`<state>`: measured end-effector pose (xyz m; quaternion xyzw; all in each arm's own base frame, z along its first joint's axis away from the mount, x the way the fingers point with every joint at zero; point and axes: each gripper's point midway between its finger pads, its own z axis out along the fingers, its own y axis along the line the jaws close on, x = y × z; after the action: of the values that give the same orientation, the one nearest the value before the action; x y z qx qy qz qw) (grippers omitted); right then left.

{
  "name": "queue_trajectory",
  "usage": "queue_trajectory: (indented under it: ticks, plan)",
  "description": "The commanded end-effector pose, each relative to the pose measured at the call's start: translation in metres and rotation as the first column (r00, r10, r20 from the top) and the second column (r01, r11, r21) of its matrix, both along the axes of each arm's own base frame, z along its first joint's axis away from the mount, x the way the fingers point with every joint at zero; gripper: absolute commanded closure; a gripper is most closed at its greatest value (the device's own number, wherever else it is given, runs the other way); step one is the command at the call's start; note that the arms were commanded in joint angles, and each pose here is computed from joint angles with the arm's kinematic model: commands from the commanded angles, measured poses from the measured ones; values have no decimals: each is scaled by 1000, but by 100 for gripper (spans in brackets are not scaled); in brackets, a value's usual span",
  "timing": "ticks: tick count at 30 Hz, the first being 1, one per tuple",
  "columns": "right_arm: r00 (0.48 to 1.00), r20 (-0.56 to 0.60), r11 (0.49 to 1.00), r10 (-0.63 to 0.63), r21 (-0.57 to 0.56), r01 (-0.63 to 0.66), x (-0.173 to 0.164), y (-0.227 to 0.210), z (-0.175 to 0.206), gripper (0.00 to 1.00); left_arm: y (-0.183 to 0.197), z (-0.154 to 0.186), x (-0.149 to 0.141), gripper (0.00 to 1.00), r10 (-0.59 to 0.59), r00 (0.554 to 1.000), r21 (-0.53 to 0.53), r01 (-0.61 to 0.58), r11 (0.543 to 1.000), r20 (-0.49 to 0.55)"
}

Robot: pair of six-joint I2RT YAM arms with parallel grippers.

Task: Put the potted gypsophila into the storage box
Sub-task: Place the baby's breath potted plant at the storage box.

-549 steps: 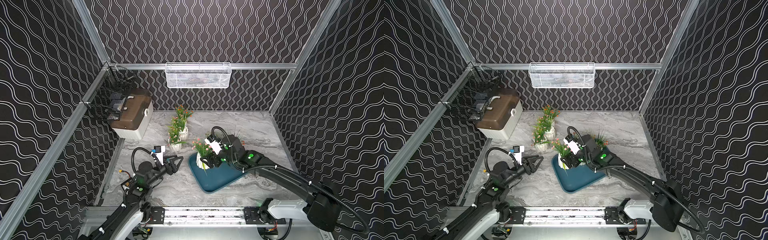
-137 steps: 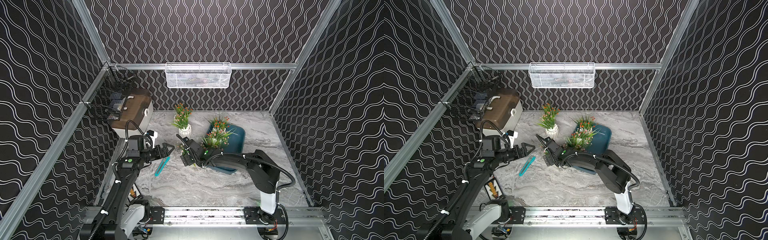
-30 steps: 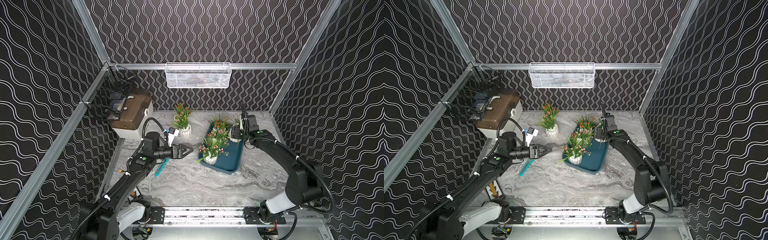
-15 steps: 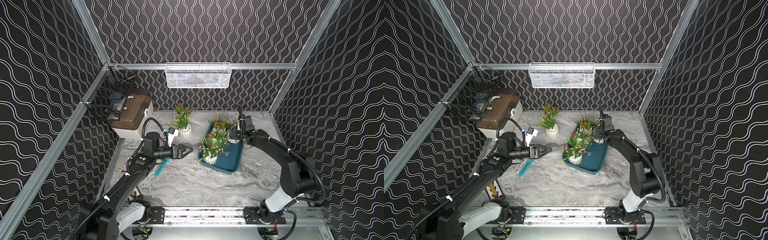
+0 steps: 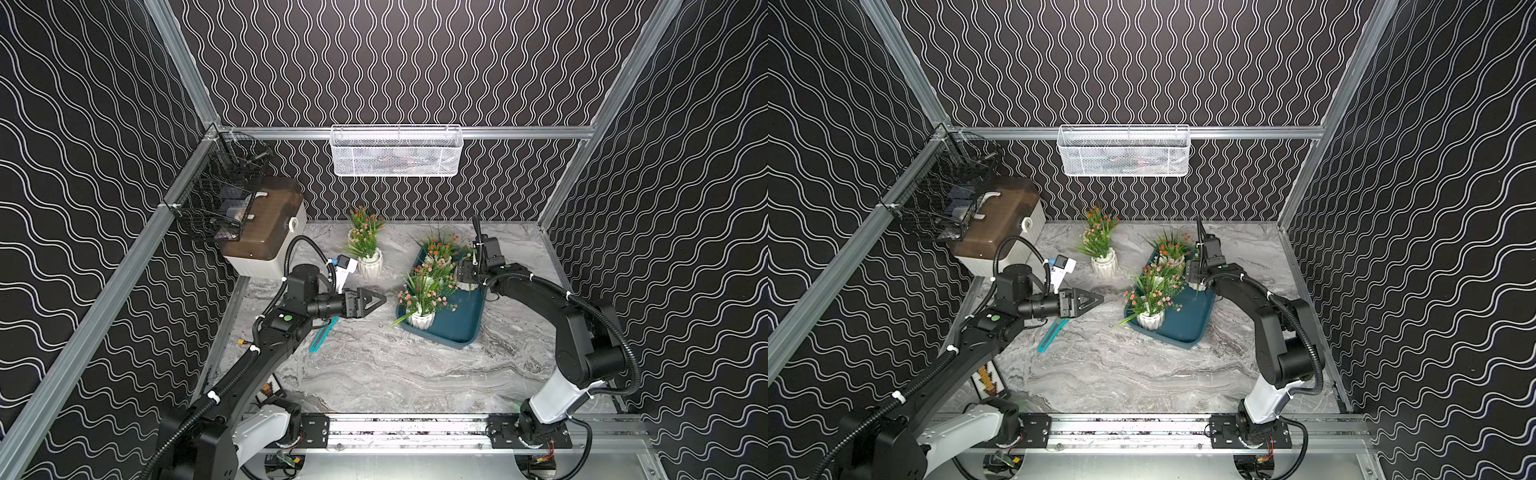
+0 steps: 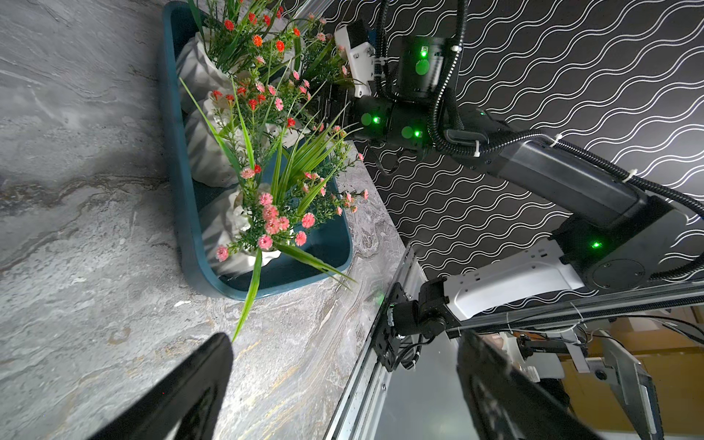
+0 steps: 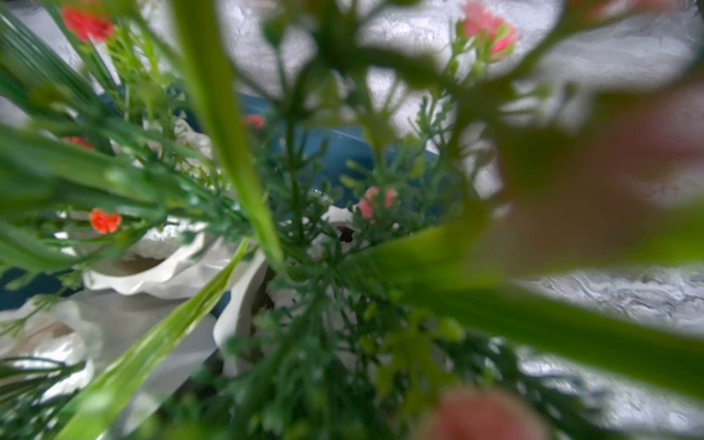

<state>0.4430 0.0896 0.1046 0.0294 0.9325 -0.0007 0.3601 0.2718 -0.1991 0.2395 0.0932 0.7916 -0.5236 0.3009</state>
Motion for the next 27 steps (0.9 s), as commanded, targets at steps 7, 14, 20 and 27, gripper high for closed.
queue_trajectory:
  ticks: [7,14,20,27]
  plan:
    - [997,81,1000,-5,3,4,21,3,-4,25,-1,-3,1,5,-6,1000,2,6,1000,-1]
    - [997,75,1000,-6,-12,7,21,2,-13,19,-2,-4,2,5,-10,1000,0,10,1000,-8]
    - [999,48,1000,-9,-4,9,17,3,-18,9,-1,-5,3,5,-7,1000,-1,7,1000,-13]
    - [996,91,1000,-13,13,12,7,4,11,0,-1,-9,5,5,2,1000,6,-2,1000,-25]
